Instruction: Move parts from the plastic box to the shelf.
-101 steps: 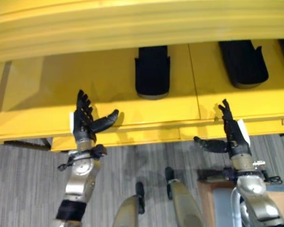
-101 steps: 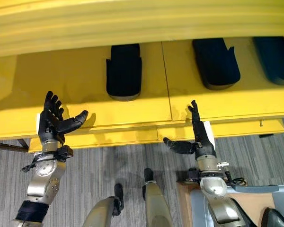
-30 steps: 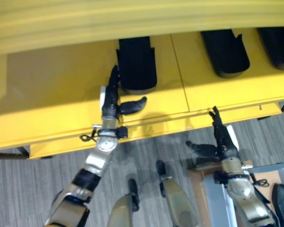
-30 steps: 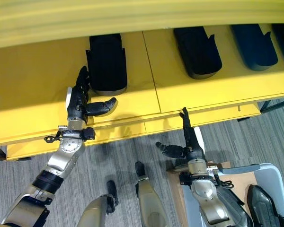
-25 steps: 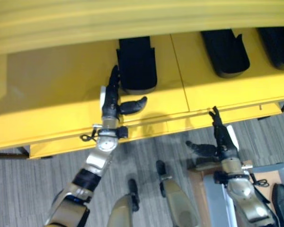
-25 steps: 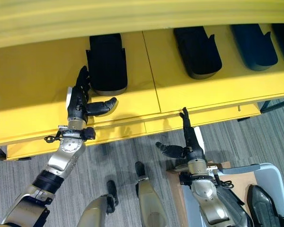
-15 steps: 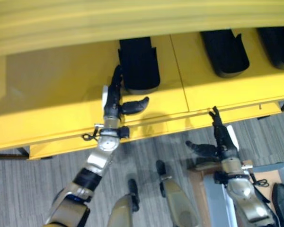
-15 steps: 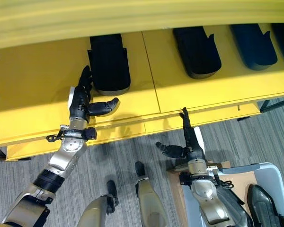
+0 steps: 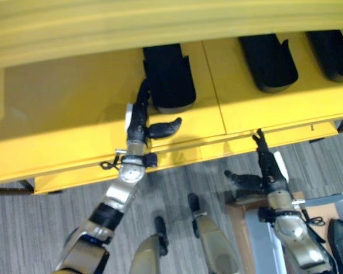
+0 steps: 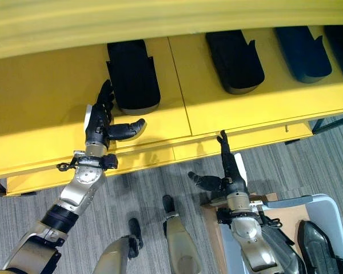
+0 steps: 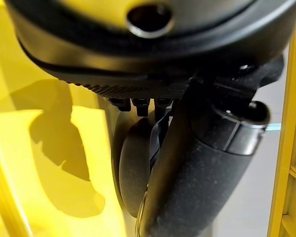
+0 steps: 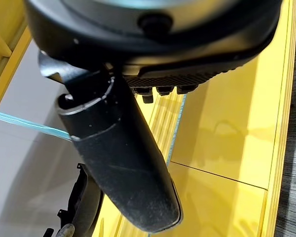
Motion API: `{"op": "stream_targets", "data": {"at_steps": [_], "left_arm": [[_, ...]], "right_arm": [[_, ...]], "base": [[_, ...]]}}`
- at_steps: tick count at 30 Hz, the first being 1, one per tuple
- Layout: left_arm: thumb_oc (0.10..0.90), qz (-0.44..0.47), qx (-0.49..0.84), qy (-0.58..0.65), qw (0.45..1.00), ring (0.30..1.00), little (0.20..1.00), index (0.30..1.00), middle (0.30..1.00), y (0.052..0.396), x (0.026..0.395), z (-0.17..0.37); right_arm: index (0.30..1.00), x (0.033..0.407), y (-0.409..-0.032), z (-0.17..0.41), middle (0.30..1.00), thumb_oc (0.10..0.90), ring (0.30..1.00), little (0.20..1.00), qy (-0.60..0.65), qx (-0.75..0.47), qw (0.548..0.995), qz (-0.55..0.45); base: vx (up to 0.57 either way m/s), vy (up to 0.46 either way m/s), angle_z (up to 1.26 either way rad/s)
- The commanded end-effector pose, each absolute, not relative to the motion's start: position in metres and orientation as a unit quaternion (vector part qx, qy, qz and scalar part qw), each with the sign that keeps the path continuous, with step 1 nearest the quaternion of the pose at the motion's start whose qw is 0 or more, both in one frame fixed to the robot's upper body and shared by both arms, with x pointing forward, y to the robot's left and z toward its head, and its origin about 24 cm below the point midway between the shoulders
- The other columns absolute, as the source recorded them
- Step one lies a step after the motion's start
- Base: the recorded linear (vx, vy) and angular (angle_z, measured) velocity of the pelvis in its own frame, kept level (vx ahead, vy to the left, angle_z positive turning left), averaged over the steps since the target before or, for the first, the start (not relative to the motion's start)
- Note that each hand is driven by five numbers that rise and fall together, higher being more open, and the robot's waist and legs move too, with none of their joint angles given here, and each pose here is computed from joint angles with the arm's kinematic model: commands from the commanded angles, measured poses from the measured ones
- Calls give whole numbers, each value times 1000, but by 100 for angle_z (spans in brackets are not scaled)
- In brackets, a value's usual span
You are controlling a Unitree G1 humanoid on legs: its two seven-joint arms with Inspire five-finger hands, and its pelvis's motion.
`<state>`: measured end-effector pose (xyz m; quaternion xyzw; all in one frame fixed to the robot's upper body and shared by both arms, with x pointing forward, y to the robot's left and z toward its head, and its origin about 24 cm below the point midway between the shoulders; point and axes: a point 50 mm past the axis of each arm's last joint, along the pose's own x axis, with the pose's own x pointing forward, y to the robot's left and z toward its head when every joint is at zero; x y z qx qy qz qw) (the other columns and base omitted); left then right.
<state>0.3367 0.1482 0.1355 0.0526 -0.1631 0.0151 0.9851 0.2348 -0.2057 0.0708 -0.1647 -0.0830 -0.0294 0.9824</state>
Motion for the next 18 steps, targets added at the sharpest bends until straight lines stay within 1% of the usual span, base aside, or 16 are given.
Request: {"op": "stream_targets", "data": {"at_steps": [1, 4, 5, 12, 18], "left_arm": [[900, -36, 26, -191, 980, 1000, 1000, 1000, 1000, 123, 332, 143], [900, -23, 20, -195, 980, 1000, 1000, 1000, 1000, 130, 330, 144], [900, -5, 14, -201, 980, 1000, 1000, 1000, 1000, 140, 327, 145], [900, 53, 8, -236, 970, 1000, 1000, 1000, 1000, 174, 311, 154], [900, 83, -8, -259, 962, 1000, 1000, 1000, 1000, 193, 295, 158]], "right_arm": [[1000, 231, -211, 110, 1000, 900, 1000, 1000, -193, -167, 966, -41], [1000, 232, -211, 110, 1000, 900, 1000, 1000, -193, -169, 966, -42], [1000, 232, -212, 111, 1000, 900, 1000, 1000, -194, -171, 965, -45], [1000, 233, -215, 117, 1000, 900, 1000, 1000, -209, -175, 961, -54], [1000, 232, -217, 124, 1000, 900, 1000, 1000, -224, -180, 956, -60]], "base": [[0, 0, 0], [0, 0, 0], [0, 0, 0], [0, 0, 0], [4, 0, -1]]}}
